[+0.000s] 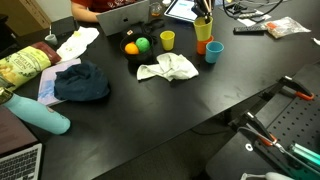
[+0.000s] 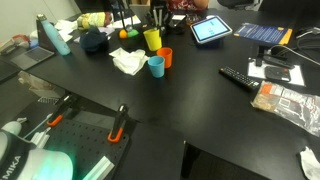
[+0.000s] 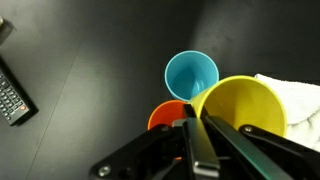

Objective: Stack the second yellow cup from the top of the table into the orange cup, stack the yellow and orange cup into the yellow cup, stack the yellow orange and yellow cup into the blue cup

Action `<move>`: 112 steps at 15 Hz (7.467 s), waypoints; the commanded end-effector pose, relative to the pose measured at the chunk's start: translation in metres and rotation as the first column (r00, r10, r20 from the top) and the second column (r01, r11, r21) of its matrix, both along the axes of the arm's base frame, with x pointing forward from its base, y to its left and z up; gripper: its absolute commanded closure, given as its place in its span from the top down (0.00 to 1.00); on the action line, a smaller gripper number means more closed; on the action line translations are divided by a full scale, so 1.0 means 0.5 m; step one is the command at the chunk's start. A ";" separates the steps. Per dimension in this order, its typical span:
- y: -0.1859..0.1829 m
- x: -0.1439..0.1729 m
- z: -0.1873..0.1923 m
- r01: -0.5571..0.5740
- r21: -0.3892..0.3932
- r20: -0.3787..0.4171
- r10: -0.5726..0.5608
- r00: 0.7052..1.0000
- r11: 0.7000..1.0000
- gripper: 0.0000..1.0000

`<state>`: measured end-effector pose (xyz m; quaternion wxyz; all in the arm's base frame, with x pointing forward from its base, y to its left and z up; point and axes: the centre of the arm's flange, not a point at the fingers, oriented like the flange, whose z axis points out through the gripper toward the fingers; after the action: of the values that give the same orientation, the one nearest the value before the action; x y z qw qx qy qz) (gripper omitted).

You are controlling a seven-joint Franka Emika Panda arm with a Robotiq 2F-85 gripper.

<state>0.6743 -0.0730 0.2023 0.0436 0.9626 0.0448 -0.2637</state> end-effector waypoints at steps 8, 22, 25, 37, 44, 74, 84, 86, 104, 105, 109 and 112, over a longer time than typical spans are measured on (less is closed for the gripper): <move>-0.049 0.000 -0.017 0.064 -0.120 0.129 -0.049 0.990 0.991 0.03; -0.052 0.017 -0.130 0.072 -0.164 0.183 -0.042 0.982 0.984 0.77; -0.053 0.019 -0.151 0.060 -0.180 0.183 -0.026 0.983 0.982 0.98; -0.058 0.019 -0.154 0.064 -0.115 0.204 -0.039 0.978 0.991 0.06; -0.032 0.027 -0.069 0.093 0.010 0.284 -0.092 0.954 0.996 0.02; 0.174 0.234 -0.010 -0.093 0.040 0.434 0.066 0.899 0.995 0.33; 0.169 0.213 -0.001 -0.132 0.066 0.445 0.089 0.891 0.989 0.95; 0.168 0.211 -0.023 -0.146 0.067 0.437 0.102 0.893 0.987 1.00; 0.149 0.216 -0.156 -0.211 0.089 0.388 0.162 0.907 0.973 0.42; 0.147 0.215 -0.152 -0.204 0.087 0.383 0.156 0.910 0.975 0.35; 0.137 0.204 -0.139 -0.167 0.112 0.336 0.120 0.934 0.980 0.05; 0.127 0.187 -0.130 -0.132 0.136 0.302 0.085 0.949 0.982 0.00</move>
<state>0.7640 -0.0050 0.1254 0.0114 0.9870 0.1266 -0.0981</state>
